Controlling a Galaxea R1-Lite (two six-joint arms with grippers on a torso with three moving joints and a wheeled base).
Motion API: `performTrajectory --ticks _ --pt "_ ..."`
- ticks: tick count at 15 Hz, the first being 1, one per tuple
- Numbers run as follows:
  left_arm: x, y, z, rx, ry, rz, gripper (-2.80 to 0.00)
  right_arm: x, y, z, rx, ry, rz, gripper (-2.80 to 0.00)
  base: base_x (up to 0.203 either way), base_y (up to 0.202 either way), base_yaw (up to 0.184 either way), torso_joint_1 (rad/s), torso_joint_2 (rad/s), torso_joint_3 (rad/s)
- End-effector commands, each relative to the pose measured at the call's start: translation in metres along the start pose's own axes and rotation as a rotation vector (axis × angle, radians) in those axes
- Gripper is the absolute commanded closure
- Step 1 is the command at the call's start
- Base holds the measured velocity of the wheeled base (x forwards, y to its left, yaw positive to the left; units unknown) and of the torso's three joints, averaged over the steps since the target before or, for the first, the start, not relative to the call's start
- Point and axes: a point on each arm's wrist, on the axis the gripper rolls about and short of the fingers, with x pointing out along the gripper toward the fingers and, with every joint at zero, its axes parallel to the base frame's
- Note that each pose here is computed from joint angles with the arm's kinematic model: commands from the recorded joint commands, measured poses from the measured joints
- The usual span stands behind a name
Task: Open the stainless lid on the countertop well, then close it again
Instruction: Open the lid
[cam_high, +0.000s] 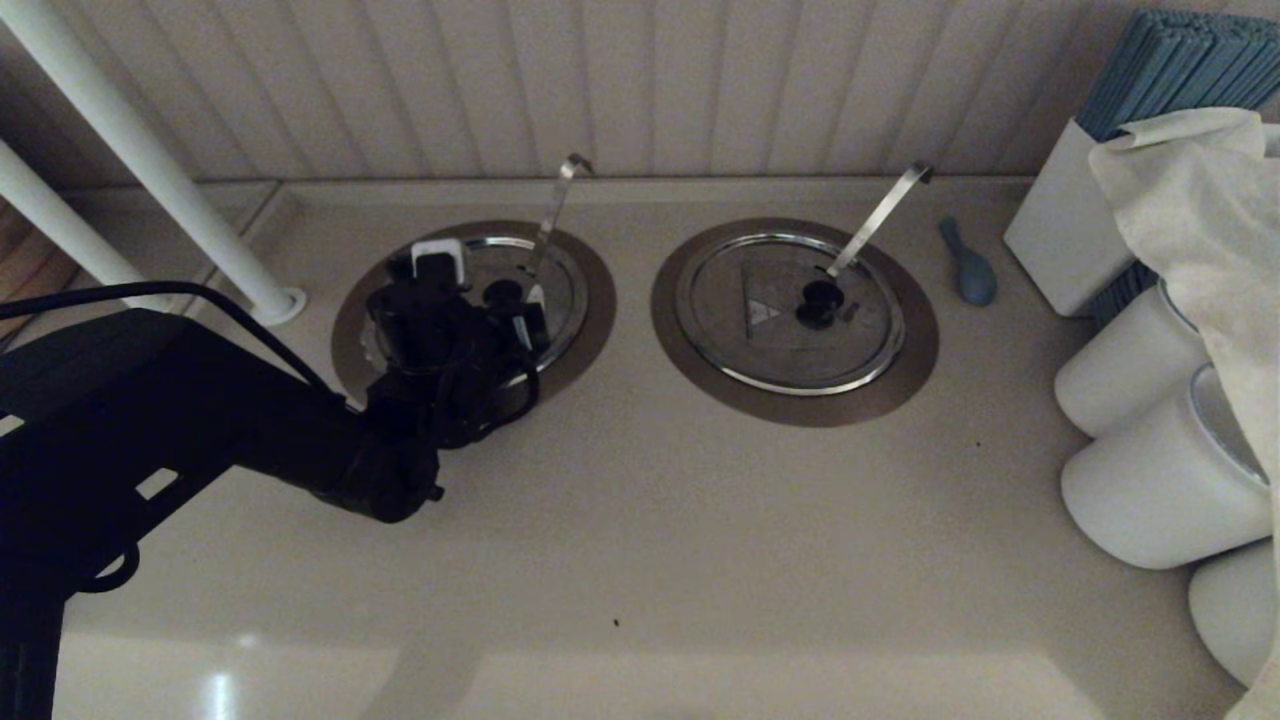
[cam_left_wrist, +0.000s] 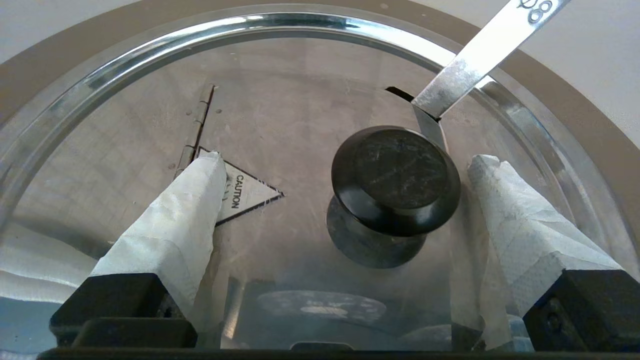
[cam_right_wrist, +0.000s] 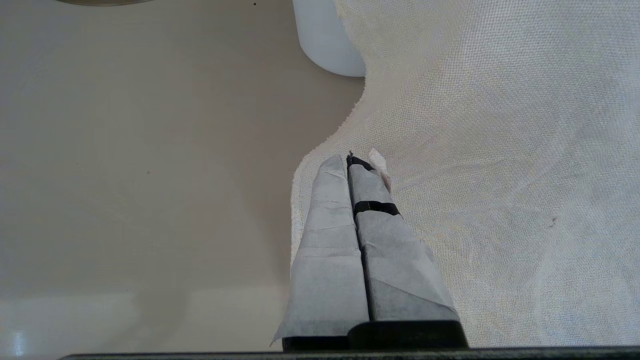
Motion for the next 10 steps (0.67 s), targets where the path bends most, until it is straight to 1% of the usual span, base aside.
performTrajectory --ticks 1,10 --pt "0.0008 0.0017 0.0011 -0.003 -0.008 0.007 -2.80 0.0001 0.0000 0.0001 0.000 0.001 0.000 0.00 0.000 0.000 0.000 0.000 0.00 0.000" --pt "0.0014 0.0083 0.0086 -0.006 -0.024 0.020 -2.80 0.0001 0.0000 0.0001 0.000 0.001 0.000 0.00 0.000 0.000 0.000 0.000 0.00 0.000"
